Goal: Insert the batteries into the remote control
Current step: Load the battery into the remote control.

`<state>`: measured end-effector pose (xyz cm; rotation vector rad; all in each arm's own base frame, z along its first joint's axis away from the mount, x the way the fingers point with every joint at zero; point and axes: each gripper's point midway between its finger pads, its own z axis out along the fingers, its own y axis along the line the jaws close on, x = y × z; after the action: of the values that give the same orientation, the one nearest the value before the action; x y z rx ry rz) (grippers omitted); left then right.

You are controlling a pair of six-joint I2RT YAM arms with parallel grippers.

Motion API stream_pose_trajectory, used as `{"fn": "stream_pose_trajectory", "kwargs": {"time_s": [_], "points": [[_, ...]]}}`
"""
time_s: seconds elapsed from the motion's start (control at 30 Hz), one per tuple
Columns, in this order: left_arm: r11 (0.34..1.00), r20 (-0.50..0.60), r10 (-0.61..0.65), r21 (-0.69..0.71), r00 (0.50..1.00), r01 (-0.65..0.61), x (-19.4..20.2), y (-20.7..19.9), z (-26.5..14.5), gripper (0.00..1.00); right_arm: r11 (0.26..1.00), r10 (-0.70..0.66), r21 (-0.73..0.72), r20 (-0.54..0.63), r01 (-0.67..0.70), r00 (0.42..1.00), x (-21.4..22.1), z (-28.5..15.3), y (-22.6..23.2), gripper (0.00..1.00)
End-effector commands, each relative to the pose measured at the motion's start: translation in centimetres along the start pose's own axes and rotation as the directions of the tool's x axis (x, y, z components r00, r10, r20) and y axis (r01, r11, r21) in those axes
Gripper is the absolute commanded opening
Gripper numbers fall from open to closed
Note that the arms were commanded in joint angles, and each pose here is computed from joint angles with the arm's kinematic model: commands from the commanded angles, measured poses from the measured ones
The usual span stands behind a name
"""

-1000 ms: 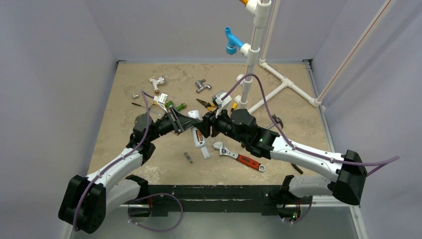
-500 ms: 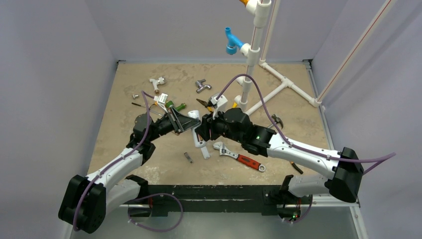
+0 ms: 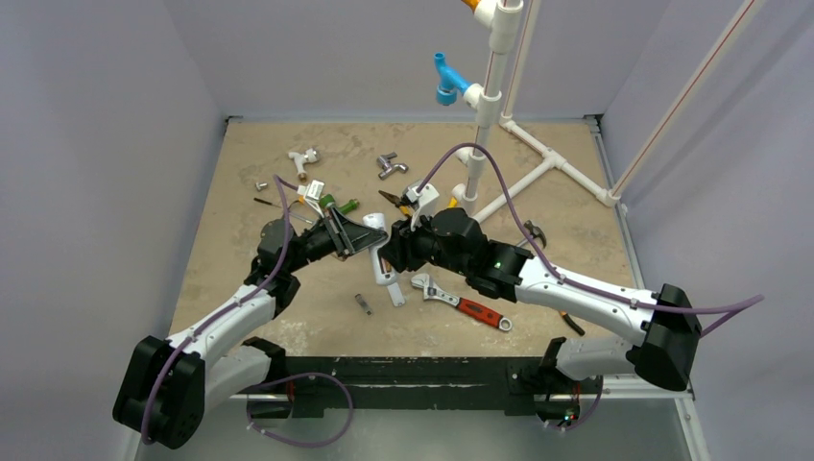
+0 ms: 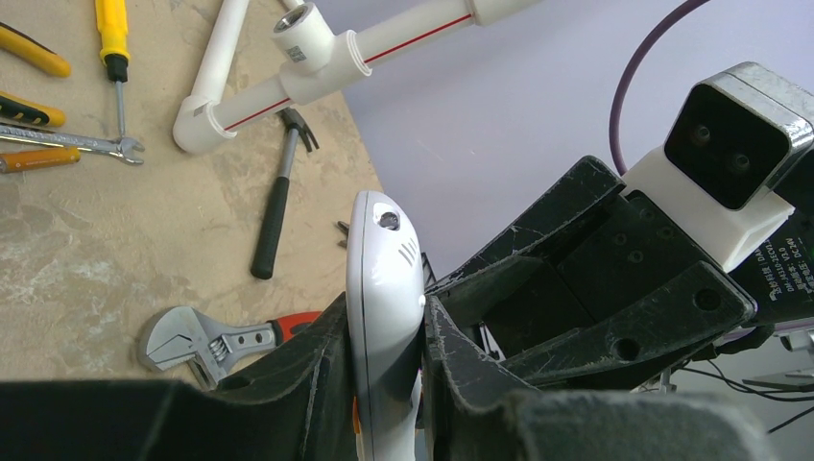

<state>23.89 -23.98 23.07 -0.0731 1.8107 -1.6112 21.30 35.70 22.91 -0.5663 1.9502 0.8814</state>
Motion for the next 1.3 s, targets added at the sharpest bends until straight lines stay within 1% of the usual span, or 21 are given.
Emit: {"fn": "stream_pose_trajectory", "kwargs": {"time_s": [0.0, 0.07, 0.23, 0.33, 0.43, 0.53, 0.67, 0.73, 0.8, 0.87, 0.9, 0.93, 1.03, 1.1, 1.27], "points": [[0.995, 0.036, 0.075, 0.068, 0.997, -0.077, -1.4, -2.4, 0.4, 0.0, 0.998, 0.024, -0.06, 0.05, -0.021, 0.998, -2.3, -0.3, 1.8, 0.39], [0.995, 0.035, 0.075, 0.069, 0.997, -0.078, -1.4, -2.4, 0.4, 0.0, 0.998, 0.023, -0.067, 0.055, -0.019, 0.998, -2.5, -0.4, 1.9, 0.4], [0.995, 0.036, 0.076, 0.068, 0.996, -0.078, -1.4, -2.4, 0.4, 0.0, 0.994, 0.014, -0.107, 0.102, -0.003, 0.995, -3.5, -0.7, 2.6, 0.52], [0.994, 0.036, 0.075, 0.071, 0.997, -0.078, -1.5, -2.5, 0.4, 0.0, 0.993, -0.013, -0.115, 0.137, 0.029, 0.991, -4.2, -1.1, 2.7, 0.56], [0.994, 0.033, 0.076, 0.077, 0.997, -0.078, -1.4, -2.6, 0.4, 0.0, 0.988, -0.07, -0.12, 0.192, 0.094, 0.979, -5.6, -2.0, 2.9, 0.58], [0.993, 0.029, 0.075, 0.085, 0.997, -0.077, -1.3, -2.8, 0.4, 0.0, 0.983, -0.149, -0.063, 0.258, 0.171, 0.954, -7.1, -3.0, 2.1, 0.59], [0.992, 0.027, 0.074, 0.102, 0.997, -0.077, -1.3, -3.2, 0.3, 0.0, 0.955, -0.282, -0.001, 0.303, 0.296, 0.91, -8.0, -4.0, 1.2, 0.6], [0.99, 0.026, 0.074, 0.116, 0.997, -0.076, -1.4, -3.5, 0.3, 0.0, 0.924, -0.364, 0.008, 0.334, 0.383, 0.87, -7.8, -4.5, 1.0, 0.55], [0.989, 0.023, 0.07, 0.129, 0.997, -0.072, -1.3, -3.8, 0.3, 0.0, 0.866, -0.46, -0.006, 0.382, 0.5, 0.802, -7.2, -4.9, 1.2, 0.49], [0.988, 0.018, 0.063, 0.138, 0.998, -0.065, -1.3, -4.0, 0.3, 0.0, 0.777, -0.549, -0.047, 0.439, 0.628, 0.712, -6.2, -5.4, 1.8, 0.47], [0.988, 0.016, 0.062, 0.141, 0.998, -0.064, -1.2, -4.0, 0.3, 0.0, 0.726, -0.575, -0.093, 0.46, 0.681, 0.676, -5.6, -5.8, 2.4, 0.47], [0.988, 0.016, 0.063, 0.143, 0.998, -0.064, -1.3, -4.0, 0.3, 0.0, 0.709, -0.582, -0.112, 0.464, 0.696, 0.668, -5.4, -6.0, 2.3, 0.47], [0.988, 0.011, 0.062, 0.144, 0.998, -0.063, -1.2, -4.0, 0.3, 0.0, 0.686, -0.526, -0.206, 0.522, 0.698, 0.671, -5.8, -7.0, 2.4, 0.47], [0.987, 0.011, 0.063, 0.145, 0.998, -0.064, -1.1, -4.0, 0.3, 0.0, 0.66, -0.518, -0.217, 0.563, 0.719, 0.645, -5.7, -7.5, 2.4, 0.48], [0.986, 0.011, 0.065, 0.152, 0.998, -0.066, -1.1, -4.1, 0.3, 0.0, 0.542, -0.532, -0.29, 0.608, 0.789, 0.589, -4.6, -7.4, 3.8, 0.48]]}}
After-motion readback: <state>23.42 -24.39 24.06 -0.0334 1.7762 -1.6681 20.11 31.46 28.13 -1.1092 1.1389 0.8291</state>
